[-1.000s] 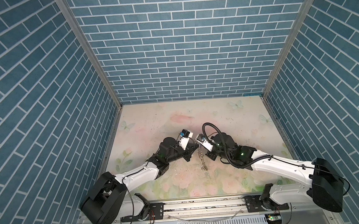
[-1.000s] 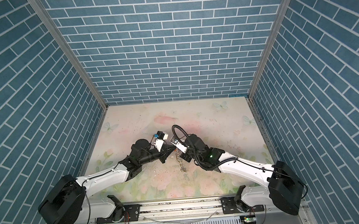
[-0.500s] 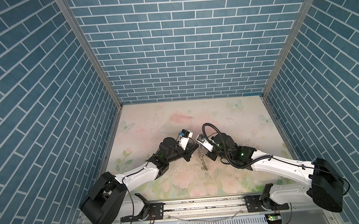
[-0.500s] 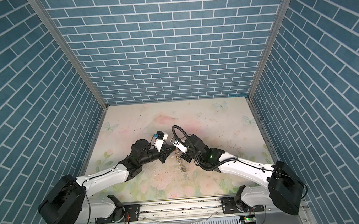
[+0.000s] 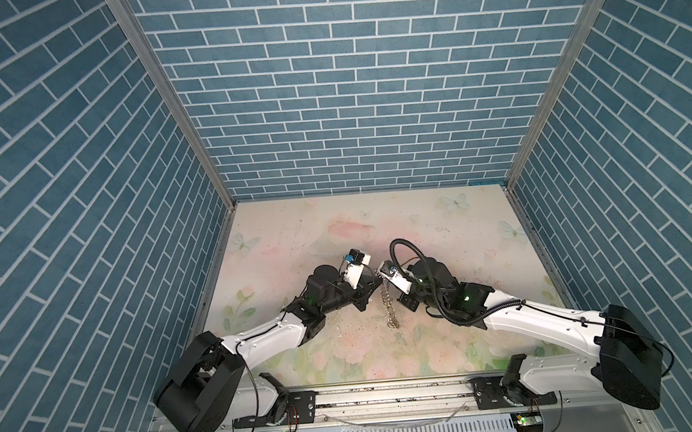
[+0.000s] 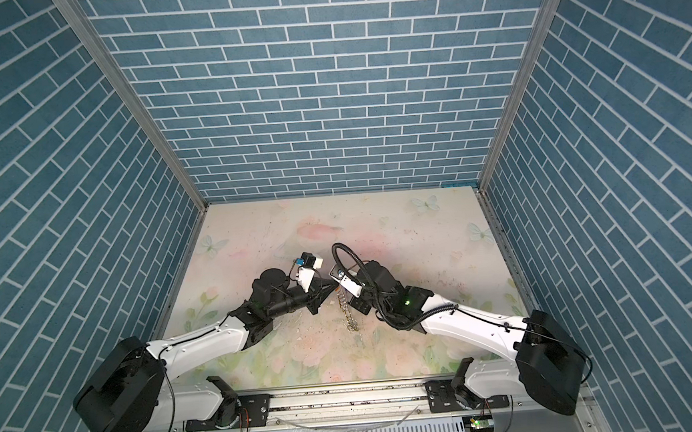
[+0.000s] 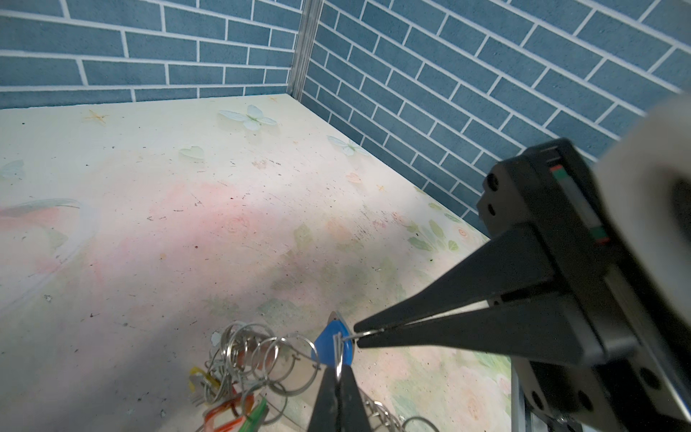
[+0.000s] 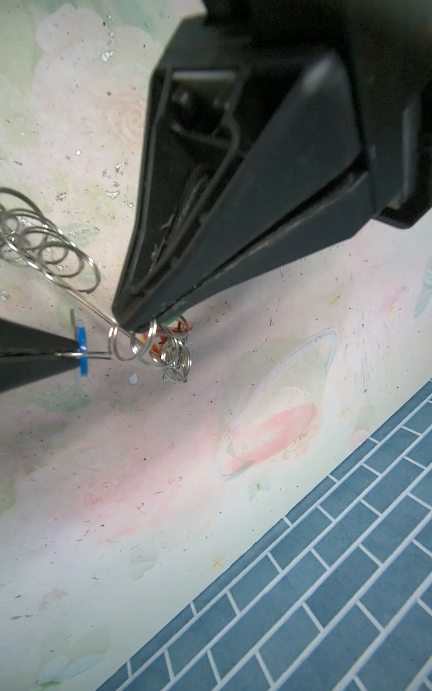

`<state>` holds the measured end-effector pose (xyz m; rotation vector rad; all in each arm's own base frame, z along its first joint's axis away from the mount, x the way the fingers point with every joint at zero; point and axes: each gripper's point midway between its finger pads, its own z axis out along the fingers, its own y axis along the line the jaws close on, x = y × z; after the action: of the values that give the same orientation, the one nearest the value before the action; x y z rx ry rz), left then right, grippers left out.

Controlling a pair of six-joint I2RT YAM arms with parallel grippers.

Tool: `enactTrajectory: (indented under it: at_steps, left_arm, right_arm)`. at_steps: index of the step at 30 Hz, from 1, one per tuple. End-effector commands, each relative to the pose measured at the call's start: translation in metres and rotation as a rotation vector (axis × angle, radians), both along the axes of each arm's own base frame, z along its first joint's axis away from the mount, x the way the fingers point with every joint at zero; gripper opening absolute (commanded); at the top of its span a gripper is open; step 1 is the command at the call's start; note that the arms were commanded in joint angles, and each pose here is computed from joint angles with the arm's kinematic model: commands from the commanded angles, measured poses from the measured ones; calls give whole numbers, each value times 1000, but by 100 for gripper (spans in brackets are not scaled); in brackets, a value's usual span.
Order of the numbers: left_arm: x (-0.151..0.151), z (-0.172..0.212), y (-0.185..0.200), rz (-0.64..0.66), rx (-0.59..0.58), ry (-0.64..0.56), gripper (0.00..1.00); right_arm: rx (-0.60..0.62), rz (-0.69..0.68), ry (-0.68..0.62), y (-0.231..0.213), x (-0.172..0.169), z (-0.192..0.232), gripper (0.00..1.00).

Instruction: Put the keys on the keyring

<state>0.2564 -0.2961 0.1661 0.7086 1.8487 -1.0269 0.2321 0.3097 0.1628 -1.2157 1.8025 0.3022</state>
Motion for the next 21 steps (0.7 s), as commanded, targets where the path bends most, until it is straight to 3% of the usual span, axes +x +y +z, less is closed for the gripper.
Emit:
enactTrajectory:
  at_steps: [1, 14, 21]
  left_arm:
    - [3, 11, -5, -10, -40, -27, 0]
    - [6, 10, -4, 9, -52, -12, 0]
    - [16, 13, 2, 93, -131, -6, 0]
  right_arm:
    - [-1, 45, -3, 1, -7, -2, 0]
    - [9, 86, 26, 8, -14, -5, 0]
    - [38, 101, 49, 12, -17, 0, 0]
